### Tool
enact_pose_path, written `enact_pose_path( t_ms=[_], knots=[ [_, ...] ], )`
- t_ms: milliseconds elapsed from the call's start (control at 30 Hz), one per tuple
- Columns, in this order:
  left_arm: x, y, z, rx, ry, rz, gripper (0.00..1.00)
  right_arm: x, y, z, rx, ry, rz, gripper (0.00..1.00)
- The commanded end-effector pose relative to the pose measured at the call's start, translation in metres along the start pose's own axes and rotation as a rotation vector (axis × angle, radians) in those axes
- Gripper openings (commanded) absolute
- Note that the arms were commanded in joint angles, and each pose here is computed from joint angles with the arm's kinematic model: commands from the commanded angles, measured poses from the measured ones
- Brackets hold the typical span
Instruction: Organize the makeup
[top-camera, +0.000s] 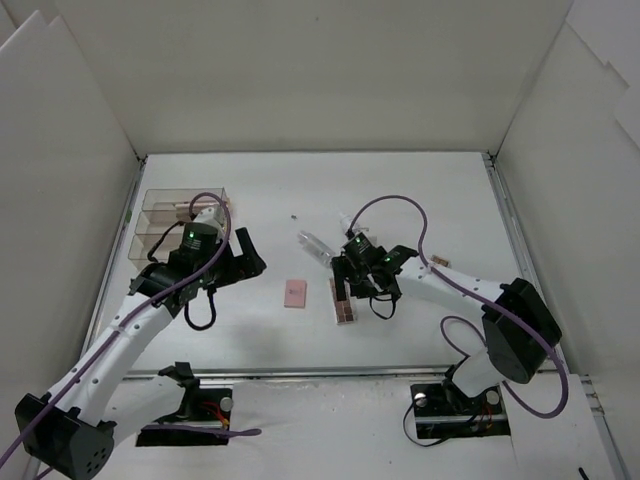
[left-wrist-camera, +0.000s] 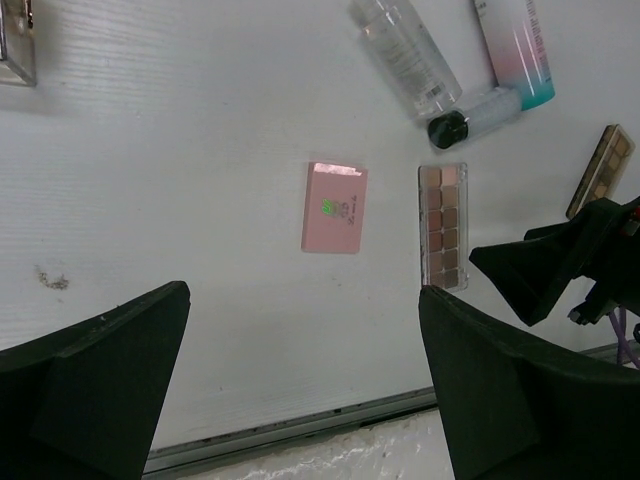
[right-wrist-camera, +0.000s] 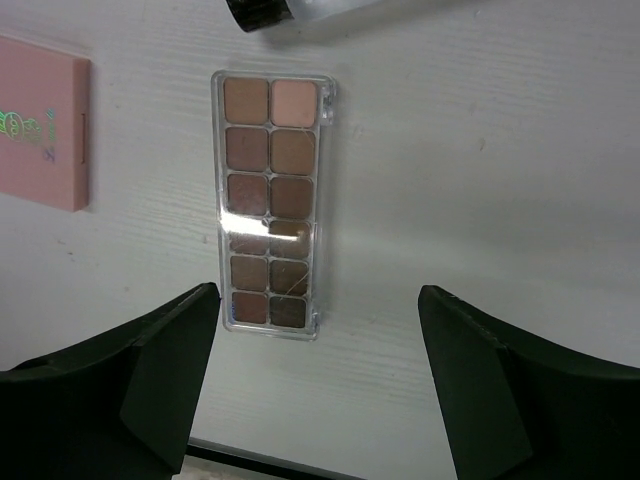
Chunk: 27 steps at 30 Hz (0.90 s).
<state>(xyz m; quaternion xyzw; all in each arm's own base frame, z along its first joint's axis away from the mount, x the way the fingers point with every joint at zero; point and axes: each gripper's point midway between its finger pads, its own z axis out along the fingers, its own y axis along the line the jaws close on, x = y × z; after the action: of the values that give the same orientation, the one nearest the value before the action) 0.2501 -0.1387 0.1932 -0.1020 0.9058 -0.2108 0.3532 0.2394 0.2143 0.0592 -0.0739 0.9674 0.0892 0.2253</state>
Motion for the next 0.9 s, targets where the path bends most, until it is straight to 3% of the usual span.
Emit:
enact_pose_path(
  t_ms=[0, 467, 567, 600, 700, 767, 867],
  knots=[
    [0.003, 0.000, 0.005, -0.003, 0.003, 0.005, 0.94, -0.003, 0.005, 0.010, 0.033, -0.035, 0.025, 0.78],
    [0.016, -0.010, 0.010, 0.071, 0.081, 0.070, 0.94, 0.036, 0.026, 0.050, 0.087, 0.071, 0.000, 0.77],
    [0.019, -0.012, 0.010, 0.089, 0.087, 0.070, 0.94, 0.043, 0.024, 0.054, 0.109, 0.078, -0.011, 0.64],
    [0.020, -0.013, 0.010, 0.103, 0.087, 0.070, 0.94, 0.043, 0.022, 0.054, 0.115, 0.077, -0.012, 0.46],
    [0.021, -0.016, 0.010, 0.124, 0.083, 0.070, 0.94, 0.042, 0.020, 0.047, 0.114, 0.055, -0.019, 0.21],
    [0.018, -0.022, 0.009, 0.154, 0.072, 0.075, 0.93, 0.038, 0.017, 0.039, 0.108, 0.027, -0.030, 0.12],
    [0.015, -0.032, 0.008, 0.204, 0.065, 0.073, 0.93, 0.029, 0.019, 0.020, 0.067, -0.025, -0.055, 0.07]
  ],
)
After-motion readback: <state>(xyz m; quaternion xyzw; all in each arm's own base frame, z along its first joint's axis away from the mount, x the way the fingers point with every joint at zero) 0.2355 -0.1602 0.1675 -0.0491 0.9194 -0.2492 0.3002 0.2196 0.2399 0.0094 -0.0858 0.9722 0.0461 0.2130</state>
